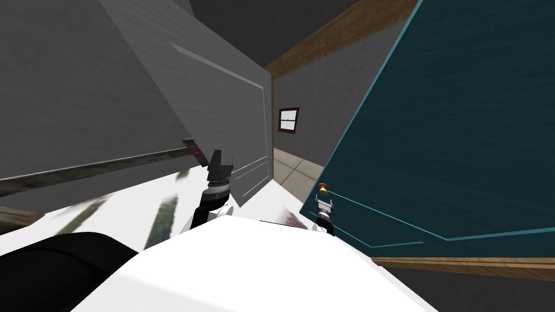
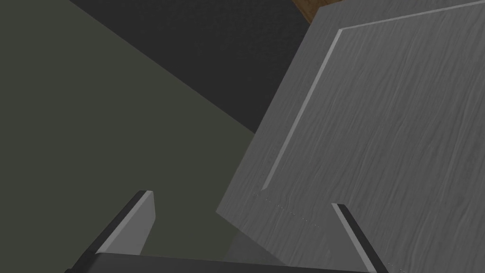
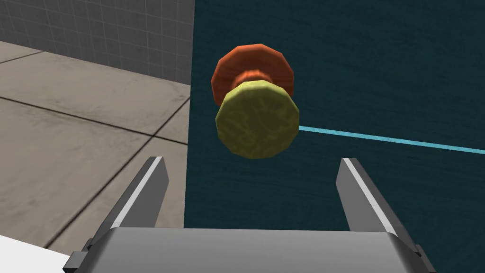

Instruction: Pull the door open

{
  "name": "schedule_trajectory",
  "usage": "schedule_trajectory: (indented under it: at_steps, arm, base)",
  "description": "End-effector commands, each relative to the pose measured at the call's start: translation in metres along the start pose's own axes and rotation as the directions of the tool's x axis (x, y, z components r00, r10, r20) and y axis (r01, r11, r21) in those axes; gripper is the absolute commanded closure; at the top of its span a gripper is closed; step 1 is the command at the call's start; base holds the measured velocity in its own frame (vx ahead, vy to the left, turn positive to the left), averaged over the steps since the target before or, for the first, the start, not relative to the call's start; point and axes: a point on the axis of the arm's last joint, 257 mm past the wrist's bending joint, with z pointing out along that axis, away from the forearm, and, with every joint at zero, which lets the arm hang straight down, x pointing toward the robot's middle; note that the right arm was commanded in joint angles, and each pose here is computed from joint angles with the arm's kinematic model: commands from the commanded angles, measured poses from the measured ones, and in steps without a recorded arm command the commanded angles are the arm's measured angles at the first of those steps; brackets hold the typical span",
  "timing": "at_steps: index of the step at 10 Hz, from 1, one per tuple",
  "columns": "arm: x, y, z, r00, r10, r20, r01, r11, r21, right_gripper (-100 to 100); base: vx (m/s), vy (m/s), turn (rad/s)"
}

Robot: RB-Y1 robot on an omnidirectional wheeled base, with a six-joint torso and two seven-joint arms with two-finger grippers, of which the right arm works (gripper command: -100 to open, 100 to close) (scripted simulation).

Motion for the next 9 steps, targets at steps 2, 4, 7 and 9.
schedule_trajectory:
  at_steps: [2,4,7,9]
  arm:
    - [0.003,-0.011,0.0009,0.996,0.095,0.003,-0.095,0.996,-0.003,-100]
    - [0.005,-0.019,0.0013,0.987,0.162,0.006,-0.162,0.987,-0.004,-100]
    - [-0.003,0.014,0.0007,0.99,0.143,0.006,-0.142,0.989,-0.028,-100]
    - [-0.007,0.041,0.0008,0.99,0.143,0.006,-0.143,0.989,-0.048,-100]
  base:
    - [-0.09,-0.006,0.014]
    - [-0.091,-0.011,0.011]
    - [0.099,-0.005,0.078]
    - [0.202,-0.018,0.103]
